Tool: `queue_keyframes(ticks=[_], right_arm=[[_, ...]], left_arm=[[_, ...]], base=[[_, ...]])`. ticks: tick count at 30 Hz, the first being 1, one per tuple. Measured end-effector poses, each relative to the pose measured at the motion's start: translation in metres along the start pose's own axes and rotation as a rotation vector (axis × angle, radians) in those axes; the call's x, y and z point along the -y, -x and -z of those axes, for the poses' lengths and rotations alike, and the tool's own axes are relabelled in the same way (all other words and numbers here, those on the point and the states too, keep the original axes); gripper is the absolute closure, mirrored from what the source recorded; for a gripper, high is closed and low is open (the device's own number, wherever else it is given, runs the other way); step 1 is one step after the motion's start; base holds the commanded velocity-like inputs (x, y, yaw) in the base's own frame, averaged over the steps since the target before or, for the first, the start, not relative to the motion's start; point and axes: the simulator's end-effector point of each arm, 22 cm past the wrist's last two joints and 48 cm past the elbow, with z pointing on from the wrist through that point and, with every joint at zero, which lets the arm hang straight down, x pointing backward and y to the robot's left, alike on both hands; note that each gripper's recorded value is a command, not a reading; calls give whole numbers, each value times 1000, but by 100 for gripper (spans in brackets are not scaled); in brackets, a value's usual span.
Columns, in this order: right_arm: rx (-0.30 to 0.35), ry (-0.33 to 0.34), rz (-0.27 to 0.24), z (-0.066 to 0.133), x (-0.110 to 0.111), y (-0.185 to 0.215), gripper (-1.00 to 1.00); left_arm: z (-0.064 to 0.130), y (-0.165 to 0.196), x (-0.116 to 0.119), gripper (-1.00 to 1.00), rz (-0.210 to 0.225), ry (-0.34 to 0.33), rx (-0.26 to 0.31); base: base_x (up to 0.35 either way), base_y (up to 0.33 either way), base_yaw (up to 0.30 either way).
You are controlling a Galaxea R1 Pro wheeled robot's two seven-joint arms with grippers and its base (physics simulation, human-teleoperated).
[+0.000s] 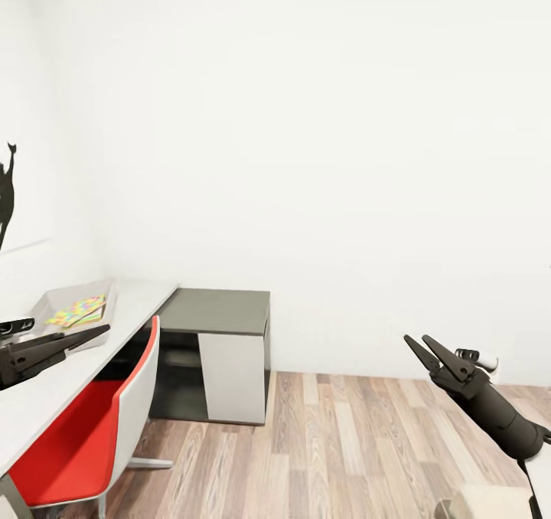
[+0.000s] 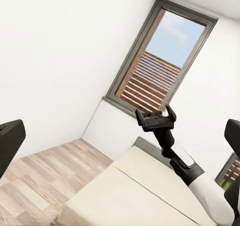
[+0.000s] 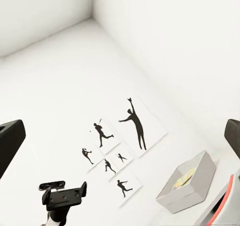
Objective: Put all the toys in the child's room - the three board games (two on the bed and one on the table), the two jigsaw puzzles on the table, and the tennis ball on the table - inside the toy box on the table in the child's room.
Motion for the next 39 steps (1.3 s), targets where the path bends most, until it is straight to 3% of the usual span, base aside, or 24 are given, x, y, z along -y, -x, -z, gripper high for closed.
queue_keyframes(ticks=[11, 19, 21, 22, 25, 33, 36, 38, 39], right_arm=[[-2, -23, 2, 0, 5, -1, -100], [-55, -128, 27, 1, 29, -14, -100], [-64, -152, 21, 4, 37, -18, -100], [-74, -182, 10, 7, 48, -23, -100], [-91, -240, -5, 14, 67, -31, -100], [-106, -343, -36, 28, 97, -40, -100], [-111, -427, -63, 40, 120, -47, -100], [-120, -482, -75, 48, 134, -53, -100], [-137, -553, -84, 60, 152, -60, -100]], left_arm=[[-6, -3, 4, -100, -13, -16, -2], [-37, -30, 11, -100, 26, -82, -61], [-53, -44, 13, -100, 52, -114, -97], [-72, -60, 15, -100, 85, -142, -132], [-101, -85, 12, -100, 126, -151, -181], [-161, -103, -1, -100, 151, -91, -267], [-194, -137, -16, -100, 162, -16, -352], [-203, -155, -28, -100, 164, 40, -395], [-208, -172, -43, -100, 165, 103, -433]], base=[[-248, 0, 0], [-23, 0, 0], [-3, 0, 0], [-2, 0, 0], [0, 0, 0], [0, 0, 0], [0, 0, 0], [0, 0, 0], [0, 0, 0]])
